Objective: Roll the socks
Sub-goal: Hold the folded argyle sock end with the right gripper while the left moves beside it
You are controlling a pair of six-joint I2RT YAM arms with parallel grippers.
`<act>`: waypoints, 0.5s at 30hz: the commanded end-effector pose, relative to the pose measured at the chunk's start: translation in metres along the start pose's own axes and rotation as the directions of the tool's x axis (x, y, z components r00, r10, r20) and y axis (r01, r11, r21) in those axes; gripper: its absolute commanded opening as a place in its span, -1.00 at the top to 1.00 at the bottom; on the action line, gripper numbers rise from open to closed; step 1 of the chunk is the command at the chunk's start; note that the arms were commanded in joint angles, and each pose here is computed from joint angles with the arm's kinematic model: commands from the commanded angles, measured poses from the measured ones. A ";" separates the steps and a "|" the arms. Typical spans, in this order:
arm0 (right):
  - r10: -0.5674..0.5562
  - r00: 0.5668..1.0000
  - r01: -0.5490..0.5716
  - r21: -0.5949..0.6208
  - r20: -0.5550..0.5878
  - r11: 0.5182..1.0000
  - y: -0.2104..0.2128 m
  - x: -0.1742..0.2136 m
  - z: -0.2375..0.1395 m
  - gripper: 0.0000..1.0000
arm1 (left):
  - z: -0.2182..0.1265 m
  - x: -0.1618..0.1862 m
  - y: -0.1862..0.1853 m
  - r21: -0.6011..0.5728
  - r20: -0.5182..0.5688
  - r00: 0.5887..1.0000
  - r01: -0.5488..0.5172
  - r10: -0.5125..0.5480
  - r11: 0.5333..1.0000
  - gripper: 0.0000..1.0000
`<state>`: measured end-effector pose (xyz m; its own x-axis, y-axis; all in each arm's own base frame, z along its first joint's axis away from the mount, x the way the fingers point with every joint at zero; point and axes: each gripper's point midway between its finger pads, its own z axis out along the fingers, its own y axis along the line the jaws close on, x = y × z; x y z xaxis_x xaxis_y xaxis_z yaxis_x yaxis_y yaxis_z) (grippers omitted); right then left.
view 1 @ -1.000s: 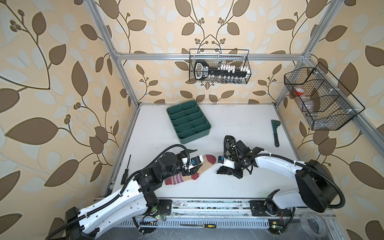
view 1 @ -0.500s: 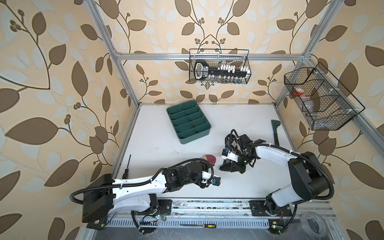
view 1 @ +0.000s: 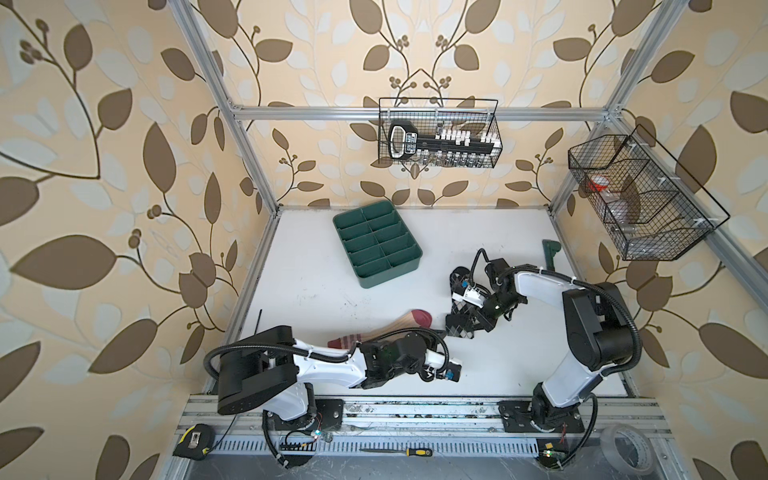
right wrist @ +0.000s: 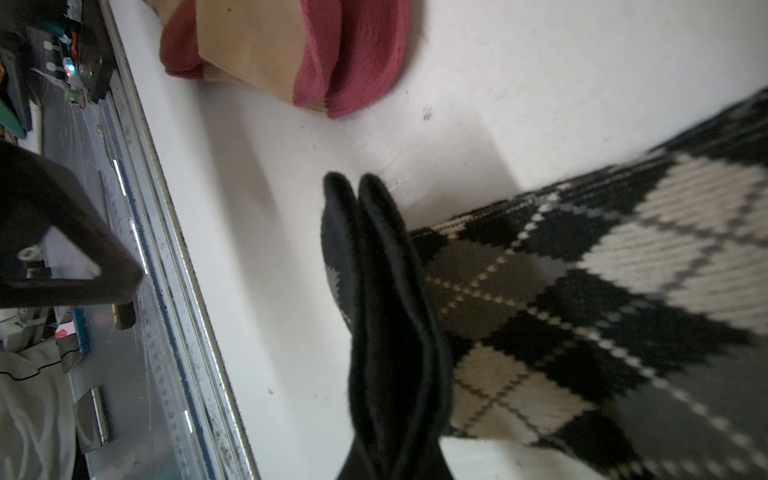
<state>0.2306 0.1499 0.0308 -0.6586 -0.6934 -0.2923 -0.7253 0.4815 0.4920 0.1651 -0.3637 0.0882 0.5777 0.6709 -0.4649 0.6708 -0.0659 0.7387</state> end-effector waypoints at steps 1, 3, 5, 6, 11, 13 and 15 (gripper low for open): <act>0.017 0.998 -0.021 -0.061 -0.067 0.998 0.016 0.017 0.006 1.00 | 0.005 -0.022 0.017 -0.063 0.073 0.996 0.049 -0.044 0.997 -0.24; 0.040 0.998 -0.043 -0.039 -0.057 0.998 0.014 0.021 0.006 1.00 | 0.009 -0.024 0.015 -0.056 0.082 0.994 0.074 -0.070 0.996 -0.23; 0.037 0.999 -0.038 -0.025 -0.037 0.999 0.013 0.020 0.001 1.00 | 0.012 -0.022 0.012 -0.051 0.079 0.994 0.084 -0.080 0.995 -0.22; 0.035 0.999 -0.035 -0.022 -0.027 0.999 0.014 0.020 -0.001 1.00 | 0.013 -0.022 0.010 -0.043 0.075 0.994 0.085 -0.082 0.995 -0.20; 0.000 0.998 -0.001 -0.017 -0.068 1.000 0.019 0.028 0.005 1.00 | 0.019 -0.026 0.004 -0.016 0.090 0.992 0.089 -0.087 0.996 -0.17; -0.007 0.996 0.005 -0.026 -0.085 1.000 0.021 0.030 0.008 1.00 | 0.022 -0.029 0.003 -0.014 0.095 0.992 0.085 -0.084 0.996 -0.16; -0.010 0.996 0.008 -0.026 -0.089 1.000 0.022 0.031 0.008 1.00 | 0.027 -0.031 -0.001 -0.005 0.098 0.992 0.076 -0.075 0.997 -0.15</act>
<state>0.2060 0.1462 0.0290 -0.6487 -0.7192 -0.2488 -0.7234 0.4811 0.4952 0.1655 -0.3828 0.0707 0.5404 0.6635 -0.5174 0.7147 -0.0374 0.6984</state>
